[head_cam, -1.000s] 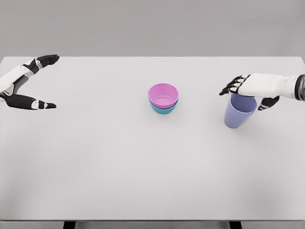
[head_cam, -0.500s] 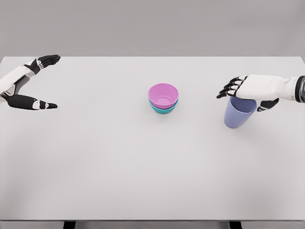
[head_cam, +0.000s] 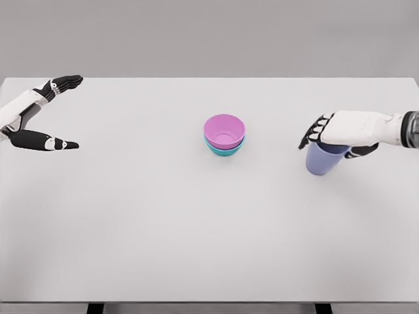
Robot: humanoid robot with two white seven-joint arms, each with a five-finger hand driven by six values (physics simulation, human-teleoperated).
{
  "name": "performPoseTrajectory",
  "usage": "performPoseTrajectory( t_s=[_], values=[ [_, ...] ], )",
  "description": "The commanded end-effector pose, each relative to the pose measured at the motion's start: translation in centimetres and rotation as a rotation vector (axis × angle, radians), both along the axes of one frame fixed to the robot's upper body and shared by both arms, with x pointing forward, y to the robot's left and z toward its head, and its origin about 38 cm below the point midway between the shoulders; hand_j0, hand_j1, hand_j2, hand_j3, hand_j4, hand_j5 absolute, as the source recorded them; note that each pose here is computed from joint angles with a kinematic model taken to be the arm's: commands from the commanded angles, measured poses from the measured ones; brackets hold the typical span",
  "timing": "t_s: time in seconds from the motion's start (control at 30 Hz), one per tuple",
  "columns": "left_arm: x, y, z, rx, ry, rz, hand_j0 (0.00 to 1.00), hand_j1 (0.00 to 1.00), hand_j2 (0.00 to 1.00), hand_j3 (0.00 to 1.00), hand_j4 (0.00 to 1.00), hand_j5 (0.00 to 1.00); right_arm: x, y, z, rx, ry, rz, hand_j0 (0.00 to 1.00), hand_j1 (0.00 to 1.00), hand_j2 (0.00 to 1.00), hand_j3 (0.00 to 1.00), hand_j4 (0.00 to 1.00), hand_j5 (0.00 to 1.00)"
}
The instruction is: Stacking bowl and cup with both arms
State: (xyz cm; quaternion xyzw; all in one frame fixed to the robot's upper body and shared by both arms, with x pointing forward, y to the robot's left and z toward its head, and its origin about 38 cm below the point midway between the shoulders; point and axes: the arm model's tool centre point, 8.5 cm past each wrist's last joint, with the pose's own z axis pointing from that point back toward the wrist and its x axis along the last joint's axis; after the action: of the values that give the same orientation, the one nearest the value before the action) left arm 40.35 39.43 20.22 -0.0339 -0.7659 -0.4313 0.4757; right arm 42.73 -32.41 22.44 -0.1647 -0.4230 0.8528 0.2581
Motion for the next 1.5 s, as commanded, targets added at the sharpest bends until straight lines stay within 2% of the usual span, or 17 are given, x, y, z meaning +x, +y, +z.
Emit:
performPoseTrajectory(
  t_s=[0.0,0.27,0.37,0.4,0.67,1.07,1.47],
  values=[
    [0.0,0.1,0.1,-0.007,0.001,0.001,1.0,1.0,1.0,1.0,1.0,1.0,0.0,0.1,0.0,0.012,0.005,-0.001,0.61,0.61,0.61,0.61,0.61,0.61],
    [0.0,0.1,0.1,-0.007,0.001,0.001,1.0,1.0,1.0,1.0,1.0,1.0,0.5,-0.1,0.6,0.023,-0.01,-0.014,0.62,0.62,0.62,0.62,0.62,0.62],
    [0.0,0.1,0.1,-0.007,0.001,0.001,1.0,1.0,1.0,1.0,1.0,1.0,1.0,-0.6,2.7,0.052,-0.067,-0.036,0.62,0.62,0.62,0.62,0.62,0.62],
    [0.0,0.1,0.1,-0.007,0.001,0.001,1.0,1.0,1.0,1.0,1.0,1.0,1.3,-0.4,3.4,0.084,-0.084,-0.039,0.63,0.63,0.63,0.63,0.63,0.63],
    [0.0,0.0,0.0,-0.01,0.001,0.0,1.0,1.0,1.0,1.0,1.0,1.0,2.8,1.2,3.8,0.169,-0.102,-0.041,0.63,0.63,0.63,0.63,0.63,0.63],
    [0.0,0.0,0.0,-0.01,0.001,0.0,1.0,1.0,1.0,1.0,1.0,1.0,4.2,6.5,5.5,0.253,-0.148,0.048,0.62,0.62,0.62,0.62,0.62,0.62],
    [0.1,0.0,0.1,-0.012,0.0,0.0,1.0,1.0,1.0,1.0,1.0,1.0,4.6,10.5,7.1,0.316,-0.178,0.121,0.62,0.62,0.62,0.62,0.62,0.62]
  ],
)
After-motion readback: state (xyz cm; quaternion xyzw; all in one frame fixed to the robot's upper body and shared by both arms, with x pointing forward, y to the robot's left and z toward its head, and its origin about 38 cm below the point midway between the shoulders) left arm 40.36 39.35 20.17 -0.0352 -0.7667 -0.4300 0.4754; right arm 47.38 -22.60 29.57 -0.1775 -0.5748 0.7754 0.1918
